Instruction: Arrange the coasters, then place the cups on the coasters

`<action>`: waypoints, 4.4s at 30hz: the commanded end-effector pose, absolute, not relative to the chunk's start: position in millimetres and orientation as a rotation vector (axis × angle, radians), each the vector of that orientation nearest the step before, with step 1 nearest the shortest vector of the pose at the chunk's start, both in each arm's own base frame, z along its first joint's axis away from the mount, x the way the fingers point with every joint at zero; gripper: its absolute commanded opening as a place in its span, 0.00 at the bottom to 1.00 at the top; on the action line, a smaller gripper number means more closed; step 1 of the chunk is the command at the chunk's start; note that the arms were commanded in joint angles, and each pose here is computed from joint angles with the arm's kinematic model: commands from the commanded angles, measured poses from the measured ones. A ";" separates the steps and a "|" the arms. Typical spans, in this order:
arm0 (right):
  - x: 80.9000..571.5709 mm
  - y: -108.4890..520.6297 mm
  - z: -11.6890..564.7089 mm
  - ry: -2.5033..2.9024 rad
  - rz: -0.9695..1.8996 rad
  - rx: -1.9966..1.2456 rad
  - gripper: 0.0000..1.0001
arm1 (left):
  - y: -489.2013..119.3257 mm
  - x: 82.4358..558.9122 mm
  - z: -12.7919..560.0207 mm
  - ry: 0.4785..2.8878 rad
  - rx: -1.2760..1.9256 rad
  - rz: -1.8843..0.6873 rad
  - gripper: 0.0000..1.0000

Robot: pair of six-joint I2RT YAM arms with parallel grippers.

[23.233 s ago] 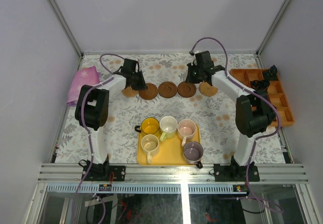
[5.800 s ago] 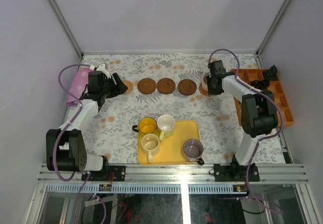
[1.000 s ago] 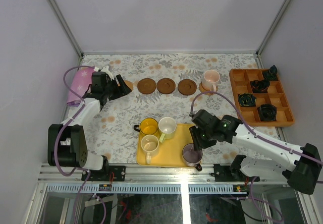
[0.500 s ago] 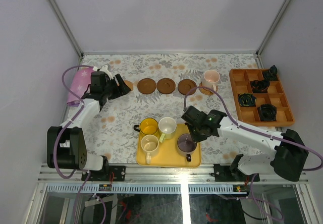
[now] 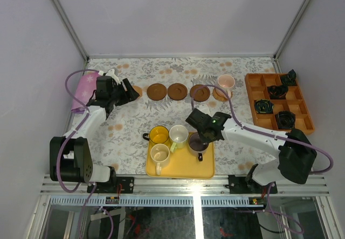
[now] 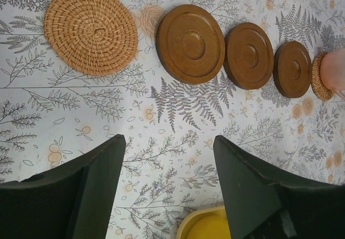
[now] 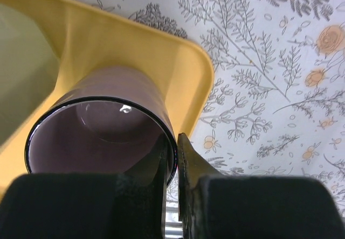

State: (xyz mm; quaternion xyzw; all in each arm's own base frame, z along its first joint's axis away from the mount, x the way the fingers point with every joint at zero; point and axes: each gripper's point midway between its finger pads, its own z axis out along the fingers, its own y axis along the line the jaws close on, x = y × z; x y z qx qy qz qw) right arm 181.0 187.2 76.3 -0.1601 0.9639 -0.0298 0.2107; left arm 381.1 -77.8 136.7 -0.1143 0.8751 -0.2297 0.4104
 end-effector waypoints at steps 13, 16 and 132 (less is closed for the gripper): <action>239.6 169.2 68.8 2.587 -0.289 -0.354 0.15 | -78.0 380.9 146.5 2.170 -0.254 -0.560 0.67; 245.8 166.0 69.8 2.576 -0.306 -0.345 0.16 | -78.1 381.7 146.7 2.169 -0.253 -0.560 0.67; 361.7 199.6 184.5 2.142 0.013 -0.305 0.00 | -75.0 385.5 128.4 2.216 -0.270 -0.516 0.67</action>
